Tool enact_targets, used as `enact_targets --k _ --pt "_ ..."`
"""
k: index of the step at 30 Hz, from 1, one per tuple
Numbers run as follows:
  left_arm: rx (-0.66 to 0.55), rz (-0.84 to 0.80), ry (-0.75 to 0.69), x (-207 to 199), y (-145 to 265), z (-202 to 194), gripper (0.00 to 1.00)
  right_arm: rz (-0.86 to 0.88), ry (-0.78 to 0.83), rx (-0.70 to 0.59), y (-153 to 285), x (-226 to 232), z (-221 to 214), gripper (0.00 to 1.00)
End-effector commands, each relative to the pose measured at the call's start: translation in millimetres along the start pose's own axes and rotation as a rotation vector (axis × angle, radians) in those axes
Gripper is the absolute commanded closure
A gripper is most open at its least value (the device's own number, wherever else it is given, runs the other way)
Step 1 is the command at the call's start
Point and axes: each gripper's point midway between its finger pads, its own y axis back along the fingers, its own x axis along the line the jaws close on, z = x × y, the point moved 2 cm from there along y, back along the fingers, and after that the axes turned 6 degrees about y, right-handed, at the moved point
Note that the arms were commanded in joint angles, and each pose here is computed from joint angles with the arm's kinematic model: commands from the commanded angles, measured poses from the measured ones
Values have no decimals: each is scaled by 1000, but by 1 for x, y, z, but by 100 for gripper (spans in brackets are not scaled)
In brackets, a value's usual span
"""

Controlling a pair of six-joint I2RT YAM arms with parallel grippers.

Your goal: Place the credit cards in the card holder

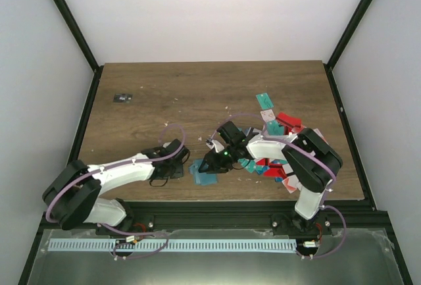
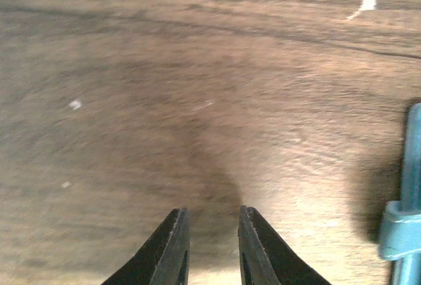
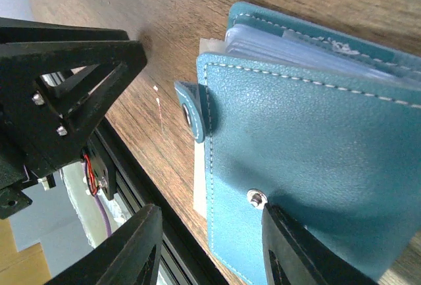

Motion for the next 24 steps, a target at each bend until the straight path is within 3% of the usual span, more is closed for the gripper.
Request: enact_targets --k 1,11,16,24 --pt "-13 55 36 19 10 -1 74 -273 -212 183 -11 -72 -64 55" --pt "-12 -219 -11 -12 36 -5 65 -245 -181 151 -10 -57 -42 55" --pt "-45 -268 -17 -22 55 9 65 -226 -158 130 -10 -49 -31 55" --pt "13 -358 -10 -32 67 37 65 -186 -136 95 -11 -37 -15 55"
